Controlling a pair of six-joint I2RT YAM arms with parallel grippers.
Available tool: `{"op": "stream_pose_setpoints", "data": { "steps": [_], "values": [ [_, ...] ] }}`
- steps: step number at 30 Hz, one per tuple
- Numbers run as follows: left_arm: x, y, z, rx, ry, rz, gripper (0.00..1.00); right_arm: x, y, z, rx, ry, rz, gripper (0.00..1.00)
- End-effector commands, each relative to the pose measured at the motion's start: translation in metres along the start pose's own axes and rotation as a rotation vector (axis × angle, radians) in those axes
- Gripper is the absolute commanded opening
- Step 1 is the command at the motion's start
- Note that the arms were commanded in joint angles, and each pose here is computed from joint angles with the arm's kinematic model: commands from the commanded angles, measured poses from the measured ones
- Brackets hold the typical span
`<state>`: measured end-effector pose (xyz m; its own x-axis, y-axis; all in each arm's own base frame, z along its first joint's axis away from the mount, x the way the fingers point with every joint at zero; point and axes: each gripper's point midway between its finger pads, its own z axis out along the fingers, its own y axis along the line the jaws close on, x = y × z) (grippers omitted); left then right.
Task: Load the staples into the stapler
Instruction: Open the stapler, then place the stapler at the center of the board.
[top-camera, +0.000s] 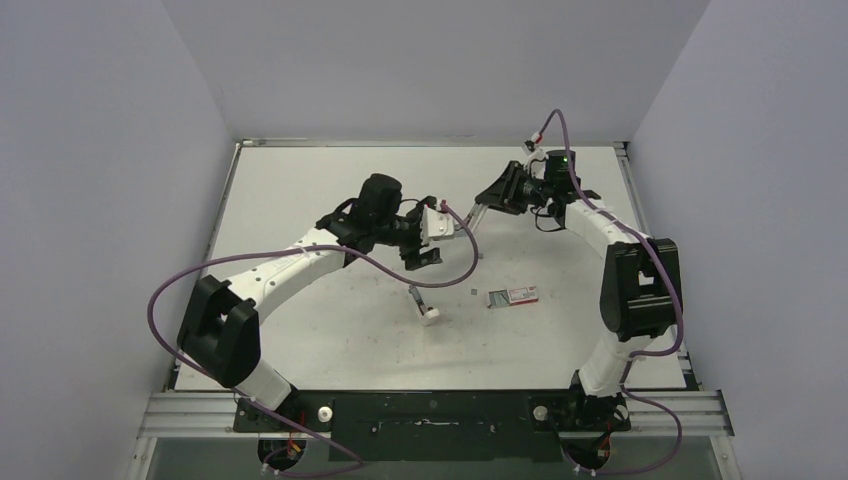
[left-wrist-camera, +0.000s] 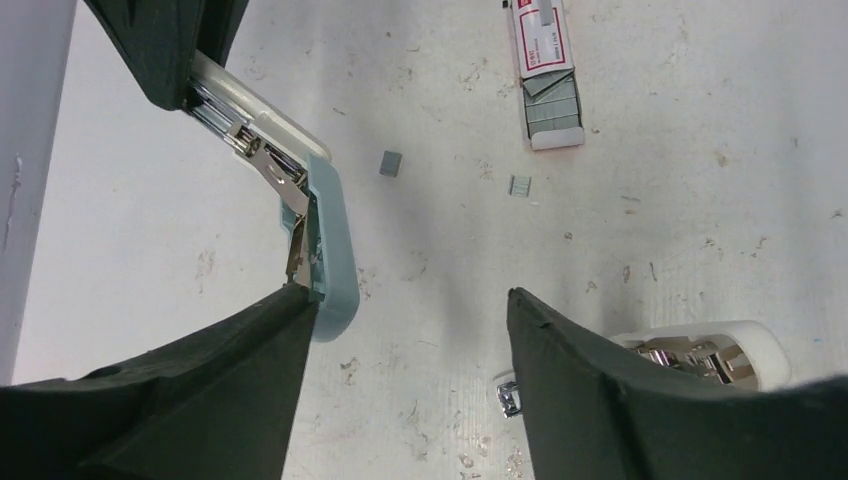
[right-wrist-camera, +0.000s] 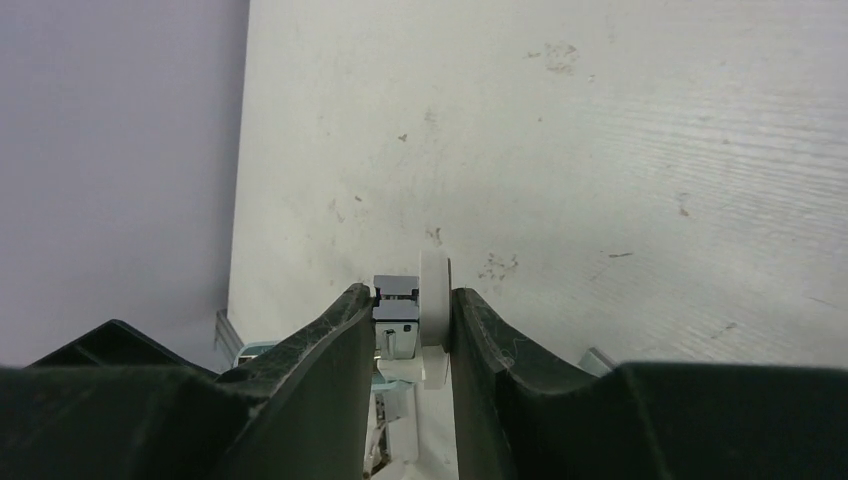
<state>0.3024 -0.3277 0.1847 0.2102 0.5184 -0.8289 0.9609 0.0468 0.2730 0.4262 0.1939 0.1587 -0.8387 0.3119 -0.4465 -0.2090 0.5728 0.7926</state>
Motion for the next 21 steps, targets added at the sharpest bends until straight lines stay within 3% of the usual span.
{"op": "stream_pose_setpoints", "data": {
  "steps": [1, 8, 14, 21],
  "values": [
    [-0.024, 0.015, -0.007, -0.062, -0.047, -0.089, 0.74, -0.039, 0.02, -0.01, 0.046, -0.12, -0.143, 0.05],
    [-0.036, 0.048, -0.011, -0.22, -0.097, -0.232, 0.91, -0.041, 0.031, -0.005, 0.045, -0.127, -0.188, 0.05],
    [-0.034, 0.084, -0.033, -0.356, -0.173, -0.444, 0.97, -0.046, 0.038, -0.004, 0.023, -0.153, -0.196, 0.05],
    [-0.027, 0.077, -0.033, -0.341, -0.181, -0.622, 0.97, -0.049, 0.045, -0.002, -0.011, -0.174, -0.196, 0.05]
  ]
}}
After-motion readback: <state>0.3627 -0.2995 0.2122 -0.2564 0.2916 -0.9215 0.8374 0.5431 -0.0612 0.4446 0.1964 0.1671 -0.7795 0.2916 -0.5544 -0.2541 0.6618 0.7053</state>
